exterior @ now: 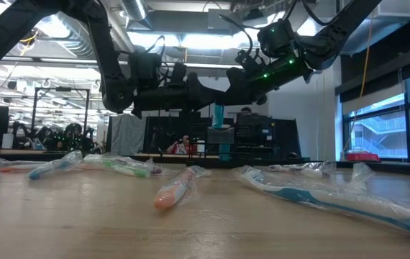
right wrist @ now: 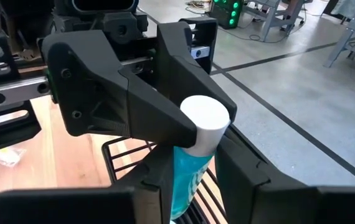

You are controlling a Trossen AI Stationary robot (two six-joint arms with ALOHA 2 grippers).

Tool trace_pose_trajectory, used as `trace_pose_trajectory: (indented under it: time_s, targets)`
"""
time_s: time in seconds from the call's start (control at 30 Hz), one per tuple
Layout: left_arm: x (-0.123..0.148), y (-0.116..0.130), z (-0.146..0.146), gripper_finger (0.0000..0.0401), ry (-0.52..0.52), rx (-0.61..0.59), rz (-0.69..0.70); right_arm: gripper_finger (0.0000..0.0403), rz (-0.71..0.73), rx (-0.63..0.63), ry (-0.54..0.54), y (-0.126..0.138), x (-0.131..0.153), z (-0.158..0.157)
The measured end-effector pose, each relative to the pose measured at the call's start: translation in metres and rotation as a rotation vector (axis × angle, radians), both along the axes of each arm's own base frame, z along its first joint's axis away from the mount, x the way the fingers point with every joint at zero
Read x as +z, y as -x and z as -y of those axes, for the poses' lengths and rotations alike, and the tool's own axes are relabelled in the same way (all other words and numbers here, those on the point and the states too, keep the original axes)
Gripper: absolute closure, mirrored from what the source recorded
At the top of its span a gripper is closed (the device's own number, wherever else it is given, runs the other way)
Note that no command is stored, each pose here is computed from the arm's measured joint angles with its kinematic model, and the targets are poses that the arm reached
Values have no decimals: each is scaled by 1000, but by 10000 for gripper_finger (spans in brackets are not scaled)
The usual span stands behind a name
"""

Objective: Pick & Place toothbrushing station
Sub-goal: Put the mouthwash into the middle section of the wire organizer

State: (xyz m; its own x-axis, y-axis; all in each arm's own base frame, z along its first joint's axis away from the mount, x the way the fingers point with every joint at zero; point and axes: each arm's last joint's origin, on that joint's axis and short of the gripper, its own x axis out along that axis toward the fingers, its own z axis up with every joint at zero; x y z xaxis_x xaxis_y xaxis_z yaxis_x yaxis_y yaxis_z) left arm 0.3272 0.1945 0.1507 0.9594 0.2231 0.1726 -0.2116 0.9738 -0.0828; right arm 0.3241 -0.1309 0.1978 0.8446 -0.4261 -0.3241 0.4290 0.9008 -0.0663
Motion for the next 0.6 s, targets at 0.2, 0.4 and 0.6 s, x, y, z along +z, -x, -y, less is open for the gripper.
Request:
trace_pose_trajectory:
  time_s: [0.2, 0.4, 0.6]
  targets:
    - [0, 2, -3, 288, -5, -23, -3, 308, 2, 7, -1, 0, 0, 0]
    - [-1, 4, -6, 283, 22, -25, -7, 308, -2, 7, -3, -4, -7, 1]
    - [-1, 6, -8, 271, 28, -32, -10, 311, -13, 36, 4, -5, -10, 1]
